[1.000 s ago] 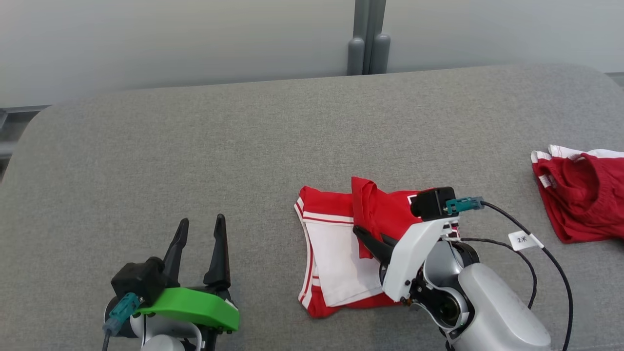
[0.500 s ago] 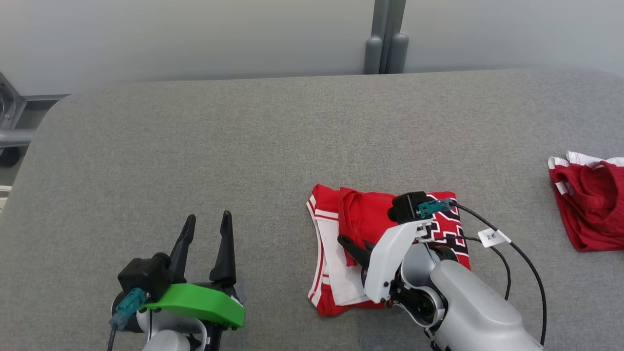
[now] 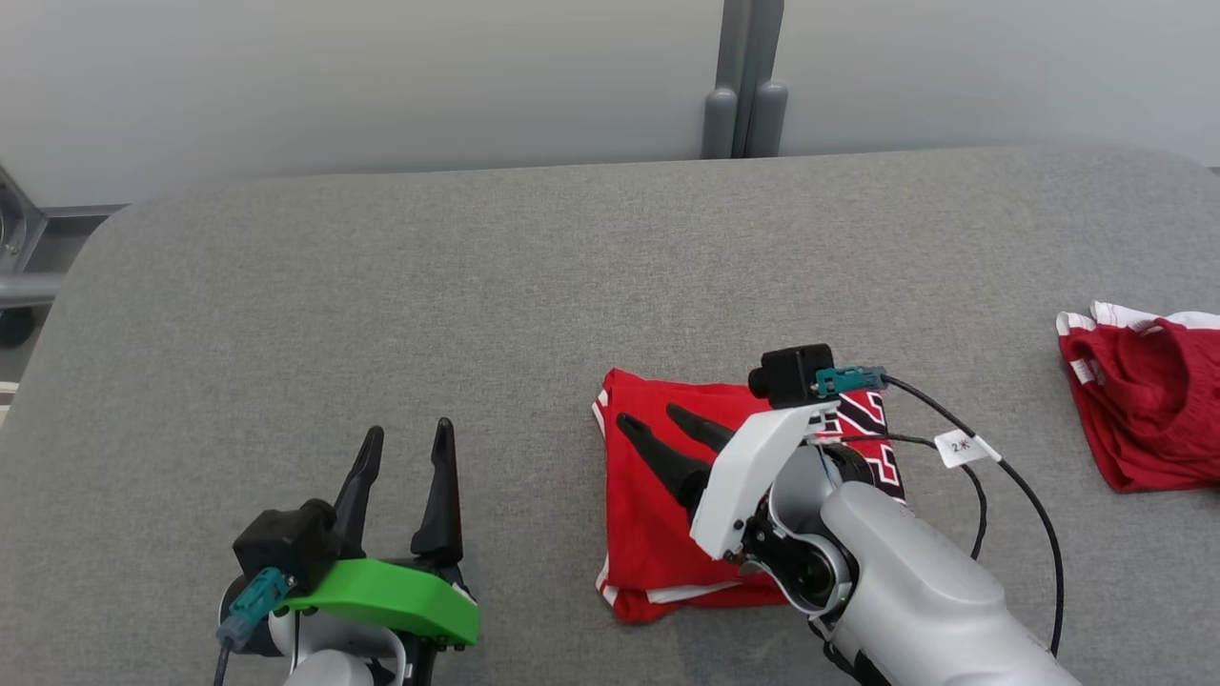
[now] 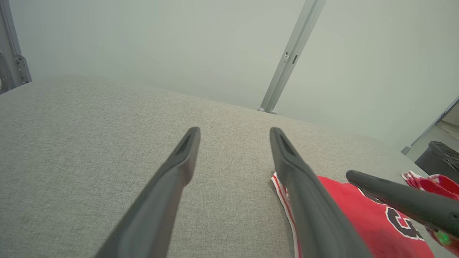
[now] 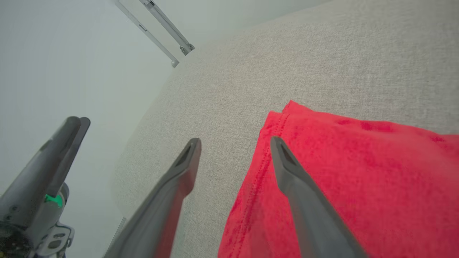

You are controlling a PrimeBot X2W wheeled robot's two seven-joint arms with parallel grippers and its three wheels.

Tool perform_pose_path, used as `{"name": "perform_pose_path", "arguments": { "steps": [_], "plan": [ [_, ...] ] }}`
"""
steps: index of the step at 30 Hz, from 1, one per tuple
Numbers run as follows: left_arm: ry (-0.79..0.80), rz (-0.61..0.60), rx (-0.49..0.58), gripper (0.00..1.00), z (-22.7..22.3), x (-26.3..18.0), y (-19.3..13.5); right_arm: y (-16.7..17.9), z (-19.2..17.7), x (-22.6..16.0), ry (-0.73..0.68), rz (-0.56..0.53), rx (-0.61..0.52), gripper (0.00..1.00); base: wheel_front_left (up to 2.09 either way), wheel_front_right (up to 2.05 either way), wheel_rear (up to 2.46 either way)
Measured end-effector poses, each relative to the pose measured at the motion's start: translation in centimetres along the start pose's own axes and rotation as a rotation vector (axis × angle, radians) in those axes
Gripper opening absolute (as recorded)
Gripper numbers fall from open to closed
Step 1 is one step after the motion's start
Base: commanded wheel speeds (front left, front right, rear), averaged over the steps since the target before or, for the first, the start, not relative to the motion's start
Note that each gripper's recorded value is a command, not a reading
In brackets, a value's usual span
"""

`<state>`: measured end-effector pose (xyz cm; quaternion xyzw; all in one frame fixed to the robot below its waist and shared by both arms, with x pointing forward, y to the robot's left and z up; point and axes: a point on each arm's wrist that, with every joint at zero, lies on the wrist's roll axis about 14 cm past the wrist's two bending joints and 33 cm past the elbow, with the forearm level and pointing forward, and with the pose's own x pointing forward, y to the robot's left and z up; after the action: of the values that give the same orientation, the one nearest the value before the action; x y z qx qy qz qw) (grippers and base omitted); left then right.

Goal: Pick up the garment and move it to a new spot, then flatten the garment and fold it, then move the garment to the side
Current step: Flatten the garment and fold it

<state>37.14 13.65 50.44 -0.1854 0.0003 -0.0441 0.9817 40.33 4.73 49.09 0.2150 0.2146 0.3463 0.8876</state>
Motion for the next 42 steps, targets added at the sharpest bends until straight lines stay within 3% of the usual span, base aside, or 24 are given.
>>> {"name": "perform_pose_path", "arguments": {
  "steps": [4, 10, 18, 22, 29, 42],
  "plan": [
    [0.004, -0.014, -0.001, 1.00, -0.2, -0.2, -0.5, -1.0, 2.3, -0.8, -0.103, -0.035, -0.024, 1.00, 0.00, 0.00, 0.00],
    [0.019, -0.039, -0.003, 1.00, -0.7, -0.4, -1.4, -4.8, 6.1, -3.6, -0.263, -0.143, -0.161, 1.00, 0.00, 0.00, 0.00],
    [0.048, -0.071, -0.005, 1.00, -1.6, -0.8, -2.6, -9.5, 5.7, -8.2, -0.311, -0.299, -0.233, 1.00, 0.00, 0.00, 0.00],
    [0.053, -0.087, -0.003, 1.00, -1.7, -0.7, -3.2, -11.6, 5.0, -10.5, -0.291, -0.372, -0.254, 1.00, 0.00, 0.00, 0.00],
    [0.060, -0.089, 0.002, 1.00, -1.8, -0.3, -3.1, -14.5, 2.5, -12.3, -0.140, -0.446, -0.263, 1.00, 0.00, 0.00, 0.00],
    [0.055, -0.024, 0.024, 1.00, -1.3, 0.2, -0.6, -16.3, -0.3, -10.5, 0.073, -0.429, -0.111, 1.00, 0.00, 0.00, 0.00]
  ]
}}
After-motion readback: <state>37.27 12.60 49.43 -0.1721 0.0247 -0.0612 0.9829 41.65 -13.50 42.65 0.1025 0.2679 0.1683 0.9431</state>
